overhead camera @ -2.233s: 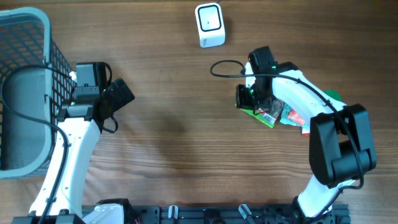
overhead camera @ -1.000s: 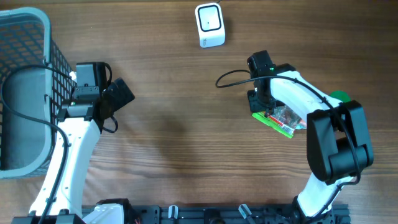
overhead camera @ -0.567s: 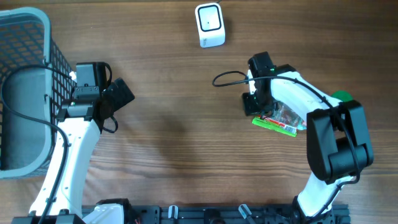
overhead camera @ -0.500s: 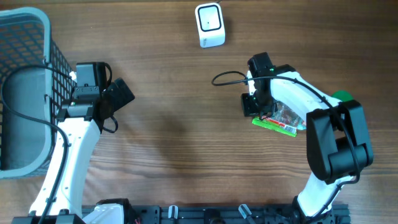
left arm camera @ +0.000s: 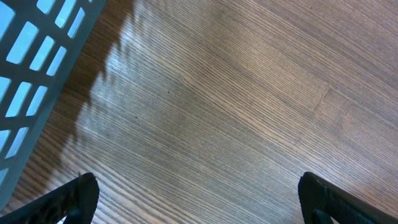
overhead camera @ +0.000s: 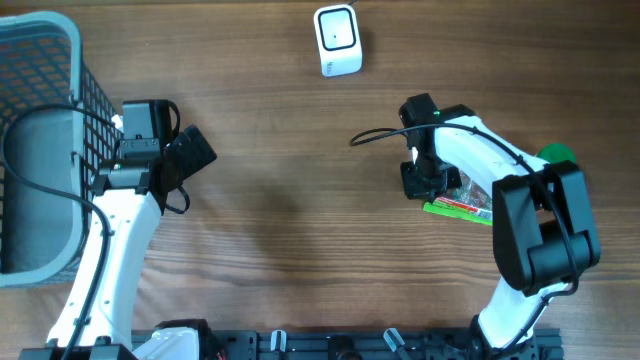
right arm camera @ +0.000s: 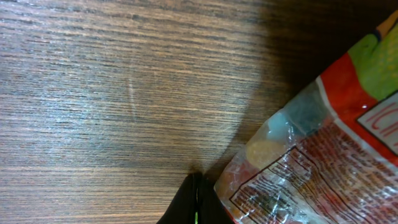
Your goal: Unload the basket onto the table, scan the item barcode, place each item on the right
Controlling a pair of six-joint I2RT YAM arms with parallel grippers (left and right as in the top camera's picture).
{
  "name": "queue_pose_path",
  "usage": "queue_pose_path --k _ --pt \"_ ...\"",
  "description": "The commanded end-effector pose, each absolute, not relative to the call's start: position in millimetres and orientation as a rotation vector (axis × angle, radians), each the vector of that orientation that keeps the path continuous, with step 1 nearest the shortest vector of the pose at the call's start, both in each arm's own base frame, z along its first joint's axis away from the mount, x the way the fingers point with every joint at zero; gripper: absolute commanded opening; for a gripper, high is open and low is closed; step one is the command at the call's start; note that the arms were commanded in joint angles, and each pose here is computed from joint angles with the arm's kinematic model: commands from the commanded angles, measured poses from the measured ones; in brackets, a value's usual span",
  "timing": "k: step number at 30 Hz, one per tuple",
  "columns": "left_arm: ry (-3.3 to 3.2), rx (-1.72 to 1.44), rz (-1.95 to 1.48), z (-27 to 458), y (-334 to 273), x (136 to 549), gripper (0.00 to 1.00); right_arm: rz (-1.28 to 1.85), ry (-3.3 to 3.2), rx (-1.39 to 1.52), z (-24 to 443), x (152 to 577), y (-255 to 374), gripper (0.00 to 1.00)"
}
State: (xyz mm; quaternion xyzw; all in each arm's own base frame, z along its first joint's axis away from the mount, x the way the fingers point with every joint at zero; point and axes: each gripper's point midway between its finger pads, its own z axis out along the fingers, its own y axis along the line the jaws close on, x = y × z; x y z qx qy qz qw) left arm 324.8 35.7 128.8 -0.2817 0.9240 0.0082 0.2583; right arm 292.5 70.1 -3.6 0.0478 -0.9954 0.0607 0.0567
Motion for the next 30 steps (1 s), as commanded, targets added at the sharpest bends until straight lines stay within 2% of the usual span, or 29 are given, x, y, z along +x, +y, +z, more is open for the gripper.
queue_pose_path --k 1,5,7,10,13,15,16,21,30 --pt "2.488 -0.765 0.037 133.2 39.4 325.7 1.00 0.095 -3.035 0.174 1.1 300.9 82.6 0.04" --pt "2.488 -0.764 0.037 133.2 39.4 325.7 1.00 -0.058 -3.119 0.192 27.6 321.0 102.1 0.04" --pt "2.488 -0.764 0.037 133.2 39.4 325.7 1.00 -0.072 -3.173 0.141 39.2 333.6 102.6 0.10" --pt "2.488 -0.764 0.037 133.2 39.4 325.7 1.00 -0.107 -3.245 0.074 47.2 351.6 99.1 0.37" --pt "2.488 -0.765 0.037 133.2 39.4 325.7 1.00 -0.106 -3.250 0.058 47.4 354.1 94.4 0.71" --pt "2.488 -0.764 0.037 133.2 39.4 325.7 1.00 -0.105 -3.250 0.053 47.3 354.1 93.4 0.86" --pt "2.488 -0.764 0.037 133.2 39.4 325.7 1.00 -0.106 -3.250 0.052 47.3 354.2 93.5 1.00" --pt "2.488 -0.765 0.037 133.2 39.4 325.7 1.00 -0.127 -3.300 0.055 49.2 366.4 96.5 1.00" --pt "2.488 -0.764 0.037 133.2 39.4 325.7 1.00 -0.228 -3.519 0.066 65.3 419.0 109.3 1.00"
